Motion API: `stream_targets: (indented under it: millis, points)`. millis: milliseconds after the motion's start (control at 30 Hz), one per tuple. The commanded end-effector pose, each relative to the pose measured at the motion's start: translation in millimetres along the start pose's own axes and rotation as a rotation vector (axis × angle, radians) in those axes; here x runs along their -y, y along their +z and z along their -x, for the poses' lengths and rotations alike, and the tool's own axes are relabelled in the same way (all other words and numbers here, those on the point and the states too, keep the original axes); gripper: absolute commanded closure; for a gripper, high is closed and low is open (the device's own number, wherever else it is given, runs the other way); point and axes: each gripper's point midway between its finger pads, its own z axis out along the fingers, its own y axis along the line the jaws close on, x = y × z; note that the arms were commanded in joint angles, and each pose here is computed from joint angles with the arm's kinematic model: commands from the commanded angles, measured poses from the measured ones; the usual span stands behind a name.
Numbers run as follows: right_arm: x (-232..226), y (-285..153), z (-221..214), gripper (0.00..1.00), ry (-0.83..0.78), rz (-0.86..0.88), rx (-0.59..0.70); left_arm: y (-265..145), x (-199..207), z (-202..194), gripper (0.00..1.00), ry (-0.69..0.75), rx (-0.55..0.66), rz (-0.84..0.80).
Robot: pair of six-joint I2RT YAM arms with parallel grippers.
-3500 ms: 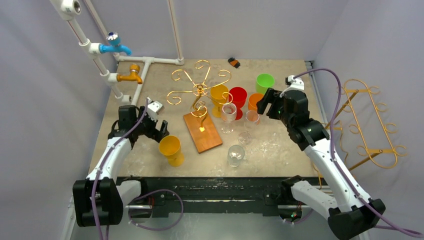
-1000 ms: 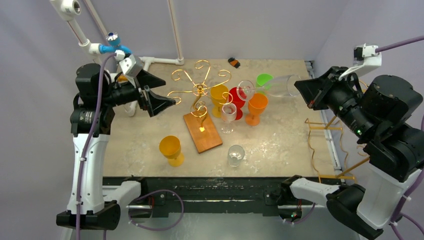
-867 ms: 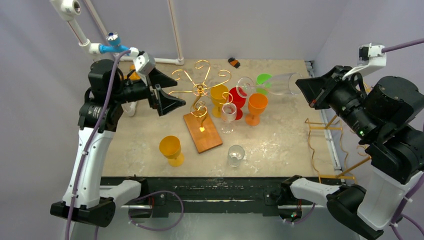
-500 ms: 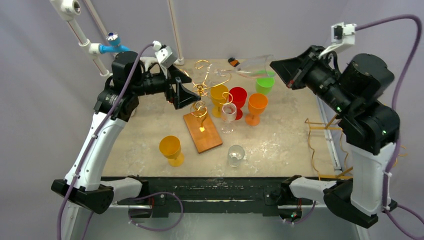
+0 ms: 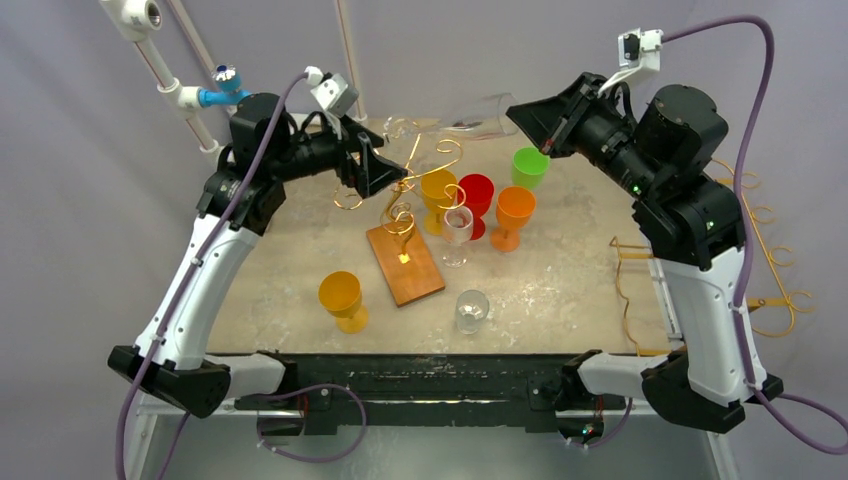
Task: Place the wine glass upside down on the wine glass rack
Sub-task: Turn the wine glass upside down at the wine rack.
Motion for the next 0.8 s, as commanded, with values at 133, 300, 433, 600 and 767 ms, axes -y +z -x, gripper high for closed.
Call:
stream_targets:
  millis: [133, 300, 433, 600, 767]
  points:
    - [-28, -9, 23, 1.0, 0.002, 0.122, 0.082, 10, -16, 14, 0.11, -0.093, 0.048, 0.082]
    - [-26, -8, 13, 1.0, -0.005, 0.13, 0.062, 16, -14, 22, 0.32, -0.095, 0.067, 0.05]
    - [-26, -7, 7, 1.0, -0.004, 0.147, 0.054, 21, -12, 22, 0.6, -0.101, 0.069, 0.016]
    - [-32, -9, 5, 1.0, -0.002, 0.192, 0.067, 24, -12, 17, 0.87, -0.104, 0.056, -0.005]
    - [-32, -7, -4, 1.0, -0.005, 0.215, 0.055, 23, -13, 23, 1.0, -0.065, 0.059, 0.004]
